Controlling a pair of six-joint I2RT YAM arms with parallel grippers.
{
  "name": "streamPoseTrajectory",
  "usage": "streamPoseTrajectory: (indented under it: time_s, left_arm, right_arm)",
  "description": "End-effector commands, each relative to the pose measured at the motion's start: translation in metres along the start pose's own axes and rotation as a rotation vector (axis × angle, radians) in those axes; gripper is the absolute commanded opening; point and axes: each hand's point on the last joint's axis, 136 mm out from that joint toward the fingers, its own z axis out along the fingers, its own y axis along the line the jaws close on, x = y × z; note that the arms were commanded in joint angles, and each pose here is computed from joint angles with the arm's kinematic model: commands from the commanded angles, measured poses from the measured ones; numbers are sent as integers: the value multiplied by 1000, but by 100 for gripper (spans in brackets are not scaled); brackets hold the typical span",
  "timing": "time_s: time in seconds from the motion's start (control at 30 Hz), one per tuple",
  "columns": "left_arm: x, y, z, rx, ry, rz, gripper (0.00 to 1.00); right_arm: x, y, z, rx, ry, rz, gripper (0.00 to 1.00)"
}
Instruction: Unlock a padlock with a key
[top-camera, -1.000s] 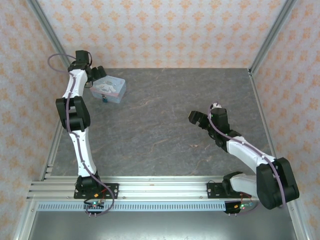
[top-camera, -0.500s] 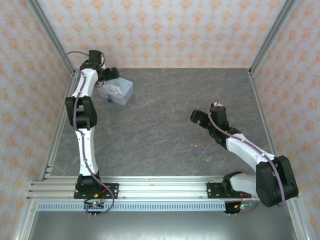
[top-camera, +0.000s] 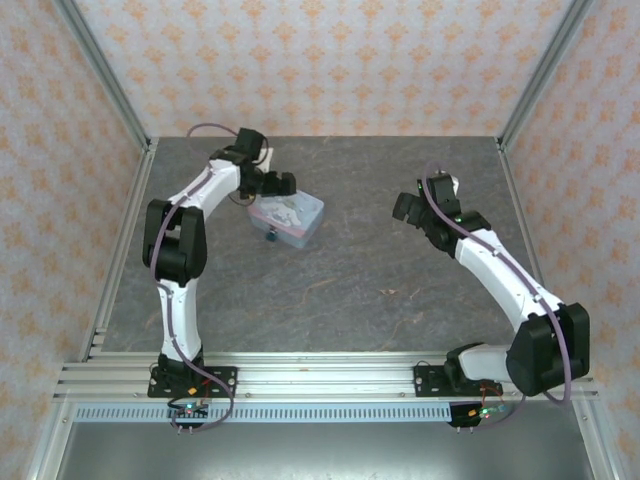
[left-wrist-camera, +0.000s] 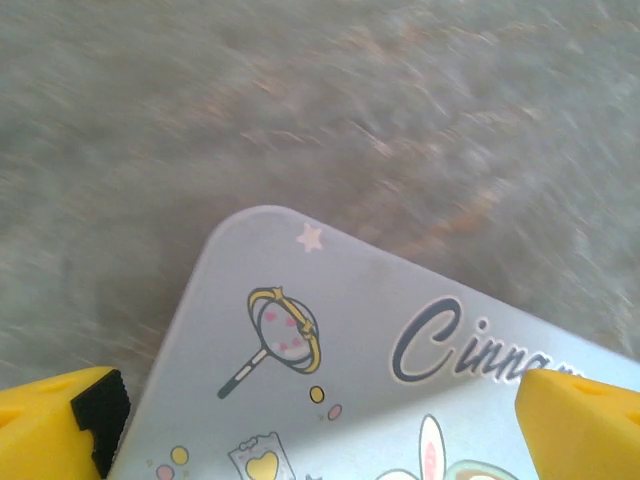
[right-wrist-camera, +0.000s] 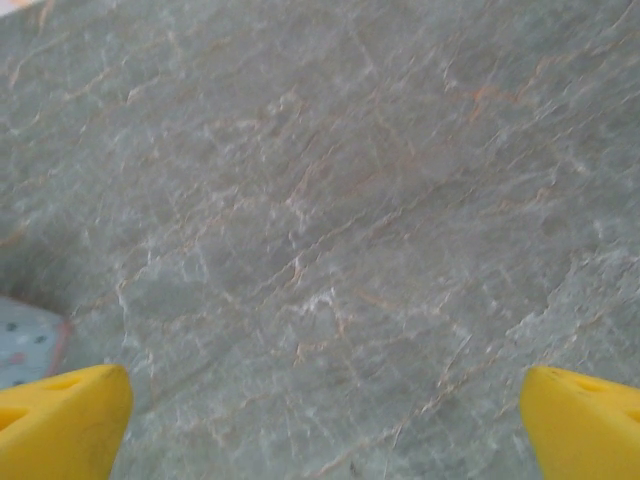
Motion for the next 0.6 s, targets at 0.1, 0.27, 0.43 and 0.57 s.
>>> streamPoseTrajectory:
  time_s: [0.1, 0.27, 0.43, 0.57]
  left_arm:
    - [31, -43, -22, 90, -139, -166, 100]
    - [65, -71, -36, 103, -191, -245, 100]
    - [75, -45, -56, -11, -237, -273, 100]
    - [85, -41, -64, 4, -256, -293, 100]
  right_arm:
    - [25, 19, -6, -184, 104, 118, 99]
    - [64, 30, 8, -264, 236, 171, 99]
    - [94, 48, 6, -362, 288, 224, 97]
    - [110, 58, 11, -391, 311, 252, 91]
